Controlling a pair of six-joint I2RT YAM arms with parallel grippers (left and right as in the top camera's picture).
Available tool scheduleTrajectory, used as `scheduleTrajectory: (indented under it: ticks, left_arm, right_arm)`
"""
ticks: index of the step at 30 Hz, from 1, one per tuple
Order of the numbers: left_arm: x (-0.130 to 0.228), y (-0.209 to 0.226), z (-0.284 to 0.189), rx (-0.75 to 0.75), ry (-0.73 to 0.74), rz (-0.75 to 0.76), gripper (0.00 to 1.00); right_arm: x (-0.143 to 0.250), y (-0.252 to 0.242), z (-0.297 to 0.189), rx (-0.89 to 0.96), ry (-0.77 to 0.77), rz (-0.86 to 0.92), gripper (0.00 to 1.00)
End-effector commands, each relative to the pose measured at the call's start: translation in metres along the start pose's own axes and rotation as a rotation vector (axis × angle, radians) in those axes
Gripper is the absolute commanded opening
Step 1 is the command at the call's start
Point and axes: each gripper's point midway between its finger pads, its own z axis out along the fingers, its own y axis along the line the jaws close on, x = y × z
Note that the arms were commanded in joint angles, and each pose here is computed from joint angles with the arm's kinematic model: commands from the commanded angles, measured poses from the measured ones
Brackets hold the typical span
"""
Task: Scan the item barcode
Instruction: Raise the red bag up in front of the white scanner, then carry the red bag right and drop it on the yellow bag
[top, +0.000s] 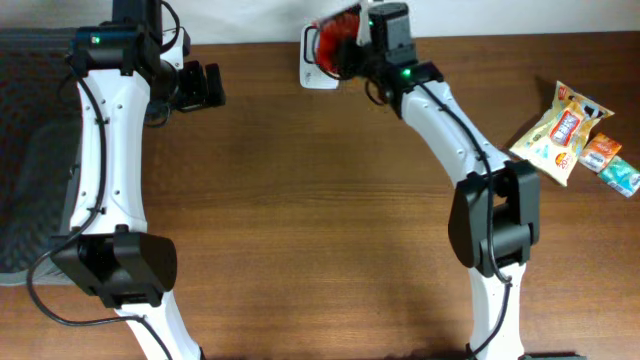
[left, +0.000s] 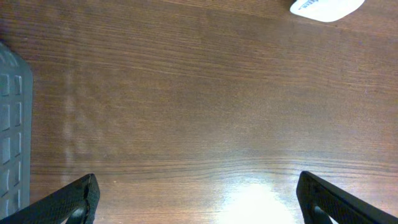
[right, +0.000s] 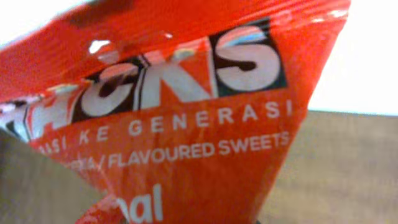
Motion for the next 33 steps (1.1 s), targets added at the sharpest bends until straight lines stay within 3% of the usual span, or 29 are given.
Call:
scheduleTrajectory:
  ticks: [1, 6, 8, 12, 14, 17, 19, 21, 24, 28, 30, 32, 33]
  left_arm:
    - [-0.003, 0.003, -0.006, -0.004, -0.020, -0.013, 0.99]
    - [-0.003, 0.003, -0.006, -0.004, -0.020, -0.013, 0.99]
    - [-0.003, 0.003, -0.006, -0.004, -0.020, -0.013, 0.99]
    - [-0.003, 0.003, -0.006, -0.004, -0.020, -0.013, 0.99]
    - [-0.003, 0.003, -0.006, -0.004, -0.020, -0.013, 0.99]
    - [-0.003, 0.003, -0.006, -0.004, -0.020, -0.013, 0.99]
    - [-0.003, 0.003, -0.006, -0.004, -0.020, -0.013, 0.99]
    - [-0.003, 0.003, -0.007, -0.003, -0.021, -0.013, 0.99]
    - [-0.003, 0.003, -0.006, -0.004, -0.020, -0.013, 0.99]
    - [-0.003, 0.003, -0.006, -0.004, -0.020, -0.013, 0.99]
    - [-0.003, 0.003, -0.006, -0.004, -0.020, -0.013, 0.99]
    - [-0.003, 0.003, -0.006, -0.004, -0.020, -0.013, 0.99]
    - [-0.003, 0.003, -0.006, -0.004, -0.020, -0.013, 0.99]
  right_arm:
    - [-0.028, 0.004, 0.006, 0.093, -0.157, -0.012, 0.06]
    - [-0.017, 0.008, 0.043, 0.047, -0.251, -0.029, 0.04]
    - [-0.007, 0.002, 0.058, 0.056, -0.270, -0.132, 0.08]
    - [-0.008, -0.001, 0.056, 0.071, -0.263, -0.192, 0.09]
    - [-0.033, -0.005, 0.039, 0.079, -0.303, -0.184, 0.04]
    - [-0.088, -0.027, -0.009, 0.135, -0.383, -0.164, 0.04]
    - [-0.112, -0.075, -0.050, 0.268, -0.362, -0.126, 0.04]
    - [-0.111, -0.121, -0.078, 0.357, -0.284, -0.091, 0.04]
    - [-0.061, -0.238, -0.130, 0.563, -0.028, 0.036, 0.04]
    - [0.027, -0.353, -0.203, 0.783, 0.273, 0.239, 0.04]
    - [0.056, -0.382, -0.226, 0.827, 0.346, 0.313, 0.04]
    - [0.077, -0.403, -0.244, 0.857, 0.381, 0.369, 0.49]
    - [0.087, -0.412, -0.255, 0.873, 0.399, 0.399, 0.47]
